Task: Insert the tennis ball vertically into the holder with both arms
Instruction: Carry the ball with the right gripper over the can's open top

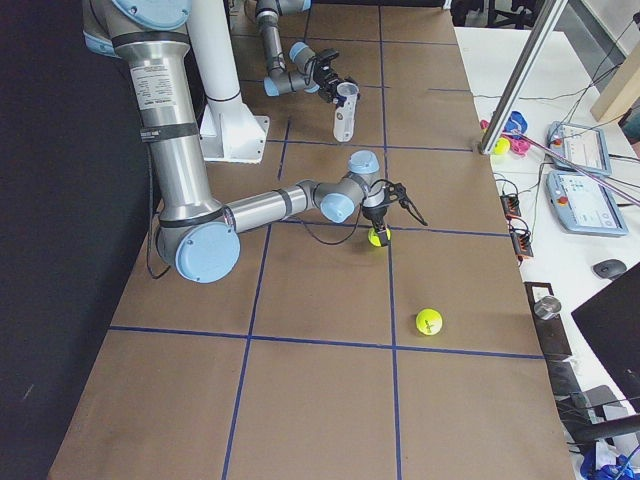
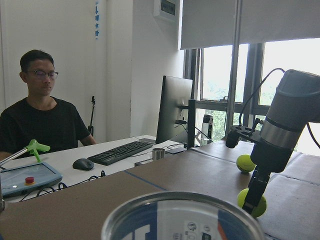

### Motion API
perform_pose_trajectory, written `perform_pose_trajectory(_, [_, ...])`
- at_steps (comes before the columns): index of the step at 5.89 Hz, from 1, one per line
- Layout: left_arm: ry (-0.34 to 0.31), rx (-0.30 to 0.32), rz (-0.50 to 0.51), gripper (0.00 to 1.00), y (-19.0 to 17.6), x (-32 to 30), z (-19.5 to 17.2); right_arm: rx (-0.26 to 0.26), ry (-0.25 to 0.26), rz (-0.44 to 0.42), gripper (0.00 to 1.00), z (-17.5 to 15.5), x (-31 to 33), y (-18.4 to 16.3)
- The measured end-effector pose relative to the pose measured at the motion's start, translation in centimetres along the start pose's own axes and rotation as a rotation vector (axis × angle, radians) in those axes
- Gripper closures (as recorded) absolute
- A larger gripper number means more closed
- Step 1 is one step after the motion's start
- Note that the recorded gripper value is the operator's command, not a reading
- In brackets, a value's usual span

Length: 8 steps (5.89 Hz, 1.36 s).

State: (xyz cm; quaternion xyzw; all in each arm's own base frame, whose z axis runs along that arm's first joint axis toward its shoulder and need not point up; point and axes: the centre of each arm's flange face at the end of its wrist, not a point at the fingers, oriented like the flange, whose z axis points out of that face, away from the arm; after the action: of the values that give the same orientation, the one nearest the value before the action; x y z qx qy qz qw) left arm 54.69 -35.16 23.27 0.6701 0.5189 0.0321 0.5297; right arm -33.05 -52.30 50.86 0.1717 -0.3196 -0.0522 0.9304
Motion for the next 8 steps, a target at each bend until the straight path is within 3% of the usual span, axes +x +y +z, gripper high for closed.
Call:
perform_pose_trajectory(1, [0.000, 0.000, 0.000, 0.20, 0.0, 0.0, 0.0, -0.002, 0.001, -0.001, 0.91, 0.1, -0.1, 0.0])
perform_pose_trajectory(3, [0.002, -0.006, 0.000, 0.20, 0.4, 0.0, -0.3, 0.020, -0.025, -0.004, 0.97, -1.5, -1.2, -0.5])
perform_pose_trajectory(4, [0.006, -0.009, -0.005, 0.20, 0.6, 0.3, -0.4, 0.062, -0.068, -0.005, 0.97, -4.6, -3.2, -1.4])
perform_pose_trajectory(5, [0.015, -0.006, -0.014, 0.21, 0.8, 0.8, -0.6, 0.090, -0.126, 0.033, 0.96, -8.4, -6.1, -2.6])
perform_pose_trajectory(8, [0.005, -0.003, -0.027, 0.21, 1.9, 1.7, -1.2, 0.049, -0.289, 0.238, 0.96, -23.5, -20.5, -5.2])
